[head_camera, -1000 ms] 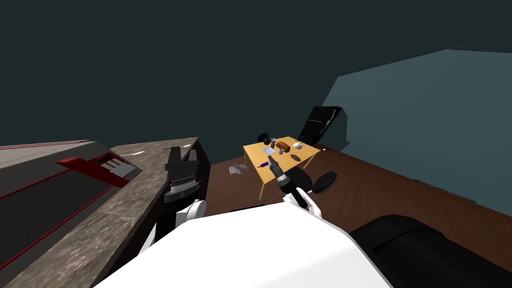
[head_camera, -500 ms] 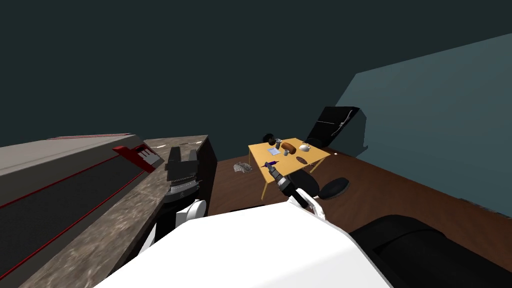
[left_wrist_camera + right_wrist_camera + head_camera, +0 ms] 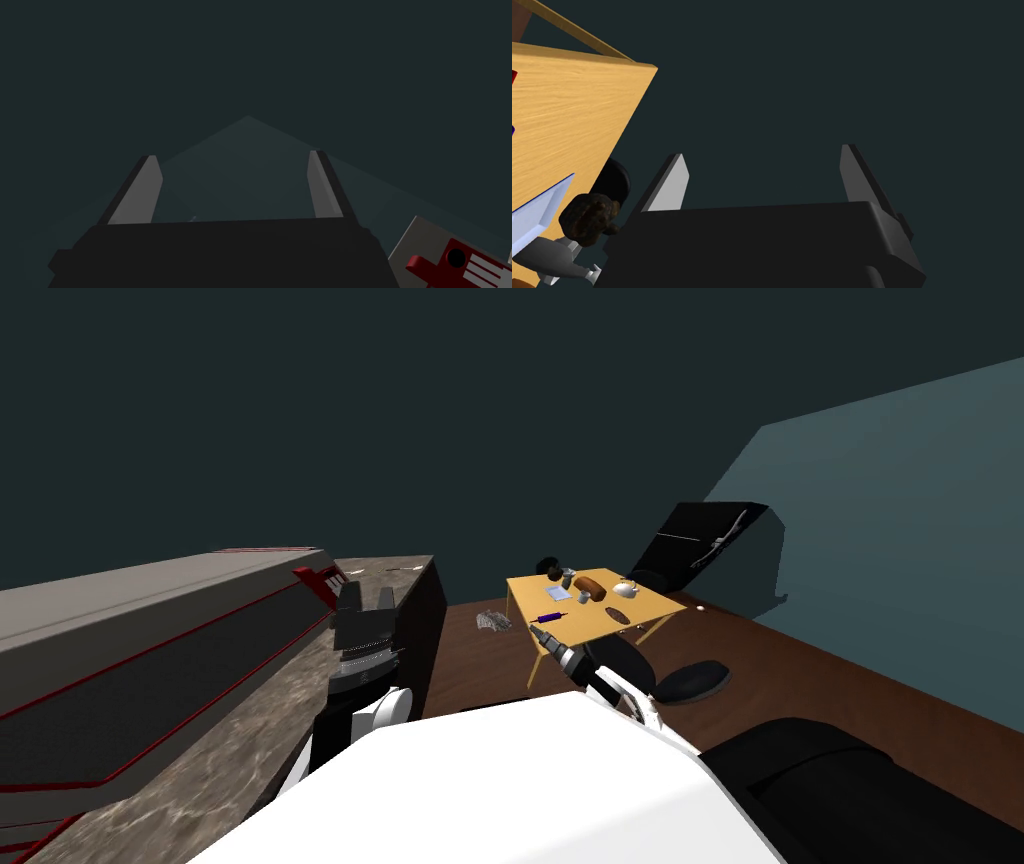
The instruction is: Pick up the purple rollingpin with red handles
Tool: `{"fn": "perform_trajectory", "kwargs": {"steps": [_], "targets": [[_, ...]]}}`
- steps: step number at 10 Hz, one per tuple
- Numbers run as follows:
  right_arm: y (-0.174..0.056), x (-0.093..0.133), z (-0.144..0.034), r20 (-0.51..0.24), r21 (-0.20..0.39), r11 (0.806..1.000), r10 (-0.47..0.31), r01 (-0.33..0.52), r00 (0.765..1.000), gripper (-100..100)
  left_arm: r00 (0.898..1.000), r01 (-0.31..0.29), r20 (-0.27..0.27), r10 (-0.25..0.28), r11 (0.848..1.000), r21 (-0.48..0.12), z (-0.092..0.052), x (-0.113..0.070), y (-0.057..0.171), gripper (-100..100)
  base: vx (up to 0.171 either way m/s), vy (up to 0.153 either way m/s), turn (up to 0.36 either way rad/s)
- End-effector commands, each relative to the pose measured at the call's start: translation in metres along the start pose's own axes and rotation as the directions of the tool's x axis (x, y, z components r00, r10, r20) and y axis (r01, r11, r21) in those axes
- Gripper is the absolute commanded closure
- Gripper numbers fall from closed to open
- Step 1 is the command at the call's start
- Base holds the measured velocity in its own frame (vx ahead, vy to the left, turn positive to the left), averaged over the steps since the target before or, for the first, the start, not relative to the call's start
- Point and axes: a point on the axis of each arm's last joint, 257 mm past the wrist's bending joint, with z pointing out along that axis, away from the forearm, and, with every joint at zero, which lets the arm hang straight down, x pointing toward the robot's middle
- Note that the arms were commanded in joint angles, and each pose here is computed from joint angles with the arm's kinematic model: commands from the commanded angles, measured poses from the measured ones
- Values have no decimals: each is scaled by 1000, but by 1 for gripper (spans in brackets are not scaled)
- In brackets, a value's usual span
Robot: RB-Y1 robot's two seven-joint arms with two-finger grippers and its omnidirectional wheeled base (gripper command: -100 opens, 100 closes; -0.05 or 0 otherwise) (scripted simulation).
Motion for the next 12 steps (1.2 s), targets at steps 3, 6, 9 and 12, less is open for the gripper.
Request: {"fn": "perform_trajectory", "kwargs": {"steps": [3,6,9,12], "targets": [[-58,26,-20,-143,109,983,-131,147,981,-100,1000,0,0,0,1000,0,0,0,0,0,-23,2,254],[-88,33,-38,-224,154,959,-199,236,954,-100,1000,0,0,0,1000,0,0,0,0,0,-18,-8,208],[-139,44,-74,-361,211,901,-287,378,887,-100,1000,0,0,0,1000,0,0,0,0,0,-9,-13,275],[-189,47,-119,-496,242,823,-351,514,794,-100,1000,0,0,0,1000,0,0,0,0,0,-1,-27,327]]}}
